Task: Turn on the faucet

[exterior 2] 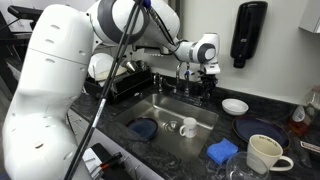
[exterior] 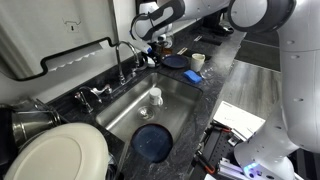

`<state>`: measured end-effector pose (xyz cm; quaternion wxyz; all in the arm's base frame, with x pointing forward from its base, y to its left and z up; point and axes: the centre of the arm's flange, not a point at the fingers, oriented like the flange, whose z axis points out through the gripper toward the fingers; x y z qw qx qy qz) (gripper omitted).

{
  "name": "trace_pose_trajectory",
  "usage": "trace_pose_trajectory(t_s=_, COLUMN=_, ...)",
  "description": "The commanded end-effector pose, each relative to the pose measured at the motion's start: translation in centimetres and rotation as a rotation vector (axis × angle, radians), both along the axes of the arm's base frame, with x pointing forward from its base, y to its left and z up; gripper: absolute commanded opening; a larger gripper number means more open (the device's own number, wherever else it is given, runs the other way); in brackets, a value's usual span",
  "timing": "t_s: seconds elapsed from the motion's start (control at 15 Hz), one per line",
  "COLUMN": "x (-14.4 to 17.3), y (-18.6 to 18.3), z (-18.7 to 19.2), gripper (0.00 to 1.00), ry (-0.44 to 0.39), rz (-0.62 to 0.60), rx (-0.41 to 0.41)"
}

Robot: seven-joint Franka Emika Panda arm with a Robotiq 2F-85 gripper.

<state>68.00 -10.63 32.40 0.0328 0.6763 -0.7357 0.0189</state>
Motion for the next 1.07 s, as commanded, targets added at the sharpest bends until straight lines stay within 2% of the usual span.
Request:
trace_pose_trajectory(t_s=0.0, x=-0.9, y=-0.6, z=0.1, gripper=1.0, ry=0.126, rz=0.015, rx=0.016)
trace_pose_trajectory(t_s=0.13, x=-1.7, y=-0.7, z=-0.2, gripper=1.0, ry=0.181, rz=0.058, rx=0.062)
trace_pose_trajectory(t_s=0.33, x=-2.3, y=0.0, z=-0.6, gripper=1.0, ry=0.196, rz=0.127, rx=0.095)
trace_pose_trajectory(t_s=0.6, x=-2.4, y=0.3, z=-0.1, gripper=1.0, ry=0.146, rz=0.102, rx=0.042)
trace_pose_trajectory(t_s=1.0, x=-2.8, y=-0.3, z=2.2, gripper=1.0, ry=0.096, rz=0.075, rx=0.034)
